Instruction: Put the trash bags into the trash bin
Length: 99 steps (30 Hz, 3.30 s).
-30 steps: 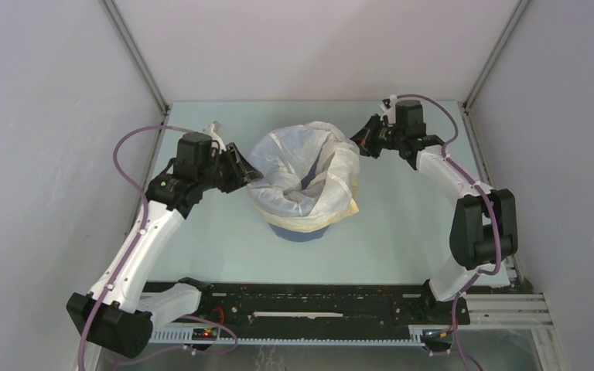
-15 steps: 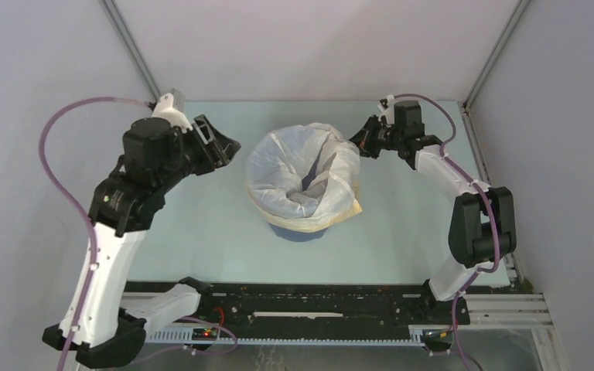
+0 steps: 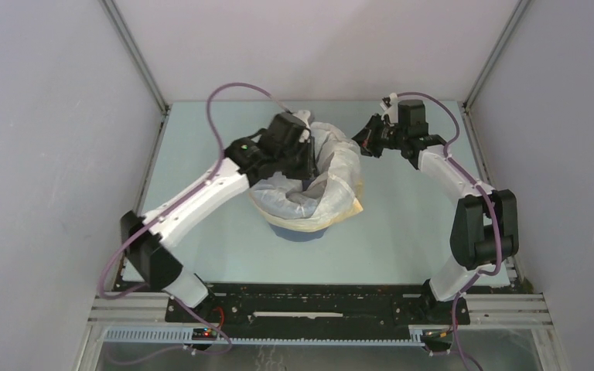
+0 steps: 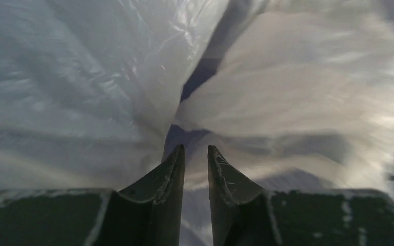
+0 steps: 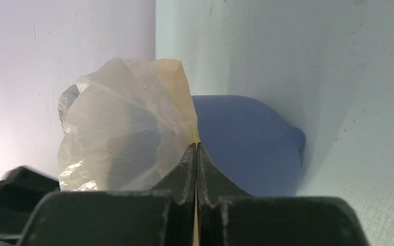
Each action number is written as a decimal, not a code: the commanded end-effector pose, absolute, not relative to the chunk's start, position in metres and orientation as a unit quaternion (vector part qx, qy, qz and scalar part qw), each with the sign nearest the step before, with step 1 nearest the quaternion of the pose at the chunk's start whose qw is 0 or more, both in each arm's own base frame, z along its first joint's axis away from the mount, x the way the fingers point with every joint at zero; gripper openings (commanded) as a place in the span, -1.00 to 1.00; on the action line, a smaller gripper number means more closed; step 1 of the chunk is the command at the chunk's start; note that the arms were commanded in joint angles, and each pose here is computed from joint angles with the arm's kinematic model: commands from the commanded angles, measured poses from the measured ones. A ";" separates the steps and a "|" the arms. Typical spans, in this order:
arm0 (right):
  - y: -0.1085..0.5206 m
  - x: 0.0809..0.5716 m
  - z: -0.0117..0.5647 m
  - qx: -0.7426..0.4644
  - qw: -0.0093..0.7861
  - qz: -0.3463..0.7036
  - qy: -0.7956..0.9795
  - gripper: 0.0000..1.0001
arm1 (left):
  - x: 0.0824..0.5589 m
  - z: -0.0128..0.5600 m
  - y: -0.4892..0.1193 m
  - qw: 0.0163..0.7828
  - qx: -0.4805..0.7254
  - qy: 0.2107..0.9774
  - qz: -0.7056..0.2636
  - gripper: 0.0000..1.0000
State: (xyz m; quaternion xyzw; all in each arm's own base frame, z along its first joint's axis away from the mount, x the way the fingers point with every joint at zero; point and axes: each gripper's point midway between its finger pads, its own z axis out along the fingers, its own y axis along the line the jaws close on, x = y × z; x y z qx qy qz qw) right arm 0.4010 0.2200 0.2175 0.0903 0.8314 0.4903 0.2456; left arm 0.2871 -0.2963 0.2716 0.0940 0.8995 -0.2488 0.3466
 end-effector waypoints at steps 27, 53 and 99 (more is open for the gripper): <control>0.220 0.404 0.208 0.072 0.212 0.510 0.831 -1.00 | 0.313 0.063 -0.246 0.260 0.081 0.961 -0.051 -0.55; 0.184 0.323 0.251 0.125 0.221 0.567 0.784 0.54 | 0.307 0.085 -0.279 0.235 0.085 0.957 -0.145 -0.45; 0.206 0.358 0.214 0.137 0.209 0.620 0.744 -1.00 | 0.277 0.324 -0.267 0.399 0.108 0.846 -0.336 0.78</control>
